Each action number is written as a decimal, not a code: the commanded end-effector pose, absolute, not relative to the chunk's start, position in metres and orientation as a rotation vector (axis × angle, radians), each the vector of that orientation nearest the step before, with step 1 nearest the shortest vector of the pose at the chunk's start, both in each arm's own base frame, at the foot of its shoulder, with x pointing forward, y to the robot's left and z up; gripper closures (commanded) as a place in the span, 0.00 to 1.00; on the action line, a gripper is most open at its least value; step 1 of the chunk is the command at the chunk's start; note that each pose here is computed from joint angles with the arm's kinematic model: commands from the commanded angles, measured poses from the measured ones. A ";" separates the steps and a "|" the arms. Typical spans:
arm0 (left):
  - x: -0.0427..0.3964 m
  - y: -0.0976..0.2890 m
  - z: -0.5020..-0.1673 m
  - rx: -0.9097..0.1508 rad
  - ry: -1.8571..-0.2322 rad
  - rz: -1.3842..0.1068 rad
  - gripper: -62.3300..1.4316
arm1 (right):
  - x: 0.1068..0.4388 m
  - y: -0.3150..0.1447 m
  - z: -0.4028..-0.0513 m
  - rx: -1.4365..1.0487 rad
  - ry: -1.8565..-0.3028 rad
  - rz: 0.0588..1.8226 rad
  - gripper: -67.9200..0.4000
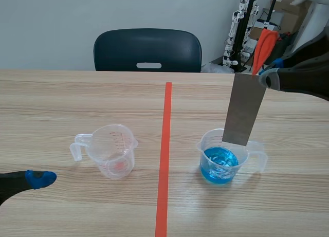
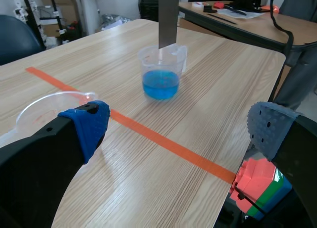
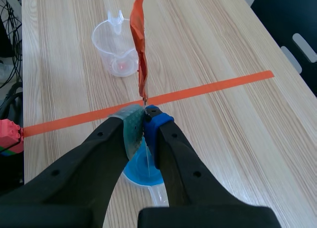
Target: Do the redox reaction experiment. lower the plate into the blue solution
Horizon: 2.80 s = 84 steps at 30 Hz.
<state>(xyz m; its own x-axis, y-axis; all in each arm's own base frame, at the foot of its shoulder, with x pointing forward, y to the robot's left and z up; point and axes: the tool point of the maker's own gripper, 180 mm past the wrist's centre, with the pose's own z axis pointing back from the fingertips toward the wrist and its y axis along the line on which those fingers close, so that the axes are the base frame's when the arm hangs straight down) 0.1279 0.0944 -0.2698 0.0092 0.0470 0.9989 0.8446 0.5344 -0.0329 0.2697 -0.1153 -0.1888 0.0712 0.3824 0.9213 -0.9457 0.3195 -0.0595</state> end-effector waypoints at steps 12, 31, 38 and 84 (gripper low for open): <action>0.122 0.107 -0.250 -0.733 -1.604 -0.566 0.00 | 0.274 -0.117 -0.179 0.689 -1.115 1.126 0.98; 0.107 0.099 -0.288 -0.629 -1.621 -0.566 0.00 | 0.282 -0.112 -0.195 0.695 -1.119 1.117 0.98; 0.109 0.093 -0.304 -0.602 -1.635 -0.608 0.00 | 0.284 -0.110 -0.199 0.696 -1.122 1.116 0.98; 0.101 0.093 -0.316 -0.744 -1.736 -0.590 0.00 | 0.280 -0.104 -0.249 0.692 -1.073 1.120 0.98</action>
<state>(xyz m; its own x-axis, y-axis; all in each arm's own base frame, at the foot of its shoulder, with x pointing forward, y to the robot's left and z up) 0.0997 0.0941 -0.3218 -0.1759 0.1651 0.9705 0.7388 0.6736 0.0193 0.2728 -0.1038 -0.2605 0.0776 0.3927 0.9164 -0.9495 0.3093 -0.0522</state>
